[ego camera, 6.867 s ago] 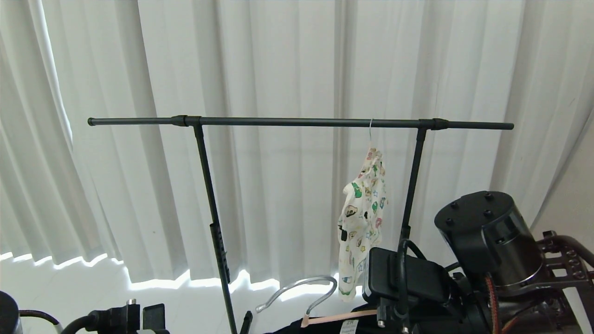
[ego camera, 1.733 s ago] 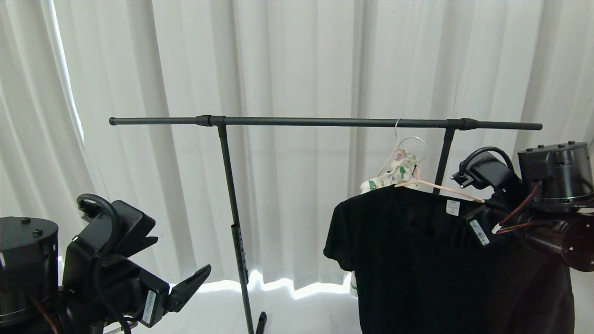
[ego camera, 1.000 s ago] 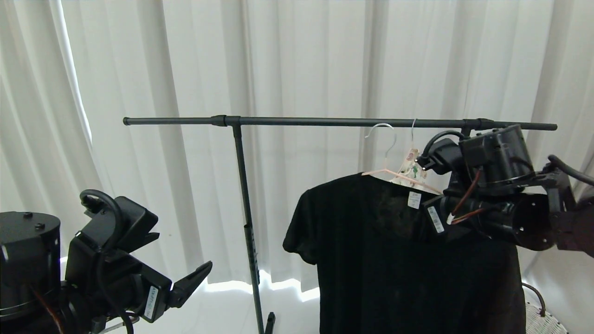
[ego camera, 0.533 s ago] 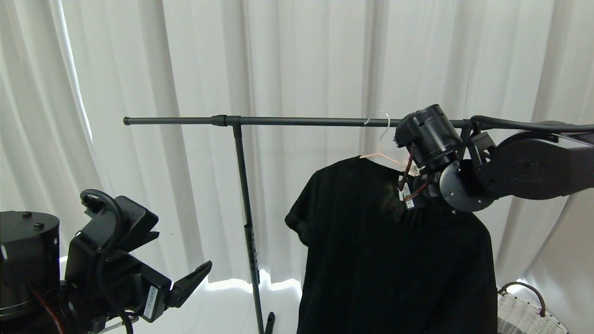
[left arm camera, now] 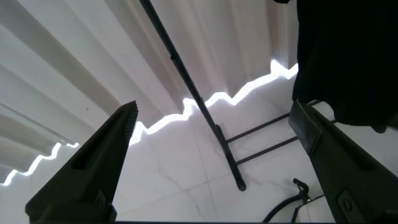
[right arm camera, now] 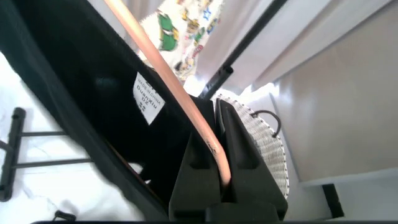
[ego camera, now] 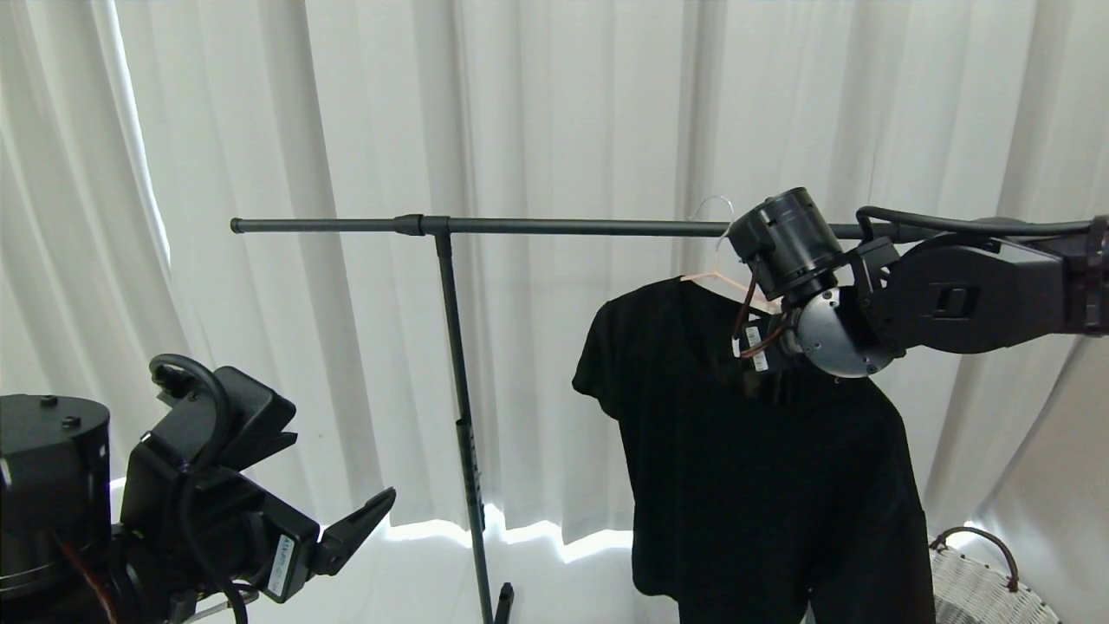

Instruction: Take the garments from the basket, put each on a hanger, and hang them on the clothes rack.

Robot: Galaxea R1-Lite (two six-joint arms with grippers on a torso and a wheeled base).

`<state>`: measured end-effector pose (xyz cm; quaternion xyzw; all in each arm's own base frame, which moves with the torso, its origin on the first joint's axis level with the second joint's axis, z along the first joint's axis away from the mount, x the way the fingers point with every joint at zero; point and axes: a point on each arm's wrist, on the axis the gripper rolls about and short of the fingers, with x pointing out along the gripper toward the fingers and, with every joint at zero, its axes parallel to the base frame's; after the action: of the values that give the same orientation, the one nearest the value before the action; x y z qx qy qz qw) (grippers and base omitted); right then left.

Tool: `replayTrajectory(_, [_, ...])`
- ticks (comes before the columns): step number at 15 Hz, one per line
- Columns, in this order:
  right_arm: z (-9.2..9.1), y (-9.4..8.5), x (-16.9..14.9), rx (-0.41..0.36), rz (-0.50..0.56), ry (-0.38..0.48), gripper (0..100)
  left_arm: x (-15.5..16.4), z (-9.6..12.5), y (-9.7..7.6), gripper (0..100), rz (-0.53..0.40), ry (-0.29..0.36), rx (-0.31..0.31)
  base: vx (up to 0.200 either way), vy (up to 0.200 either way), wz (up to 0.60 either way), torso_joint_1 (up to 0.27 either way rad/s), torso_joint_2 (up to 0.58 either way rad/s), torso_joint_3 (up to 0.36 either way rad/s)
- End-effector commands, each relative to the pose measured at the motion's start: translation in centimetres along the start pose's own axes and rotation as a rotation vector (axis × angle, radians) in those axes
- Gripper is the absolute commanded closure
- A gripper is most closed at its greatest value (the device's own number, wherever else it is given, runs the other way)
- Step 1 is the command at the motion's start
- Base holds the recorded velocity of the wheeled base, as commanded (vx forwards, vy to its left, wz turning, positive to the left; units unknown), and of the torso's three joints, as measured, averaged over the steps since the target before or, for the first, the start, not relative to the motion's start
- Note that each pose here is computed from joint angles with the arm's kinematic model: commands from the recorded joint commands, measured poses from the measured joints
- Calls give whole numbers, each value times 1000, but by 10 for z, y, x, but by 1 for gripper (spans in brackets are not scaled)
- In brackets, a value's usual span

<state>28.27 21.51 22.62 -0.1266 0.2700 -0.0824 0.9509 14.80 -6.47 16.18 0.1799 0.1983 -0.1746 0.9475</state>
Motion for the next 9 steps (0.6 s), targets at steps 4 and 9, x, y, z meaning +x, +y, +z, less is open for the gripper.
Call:
replayTrajectory(4, [3,1,-3,4,5,-12,100,0,0,0,0,0,-1,0,100,0,0,0,1,1])
replayTrajectory(9, [3,6,-12,-6,18,-27,100,0,1,0,0,-3,-5,-1,200,0,0,0,-1,2])
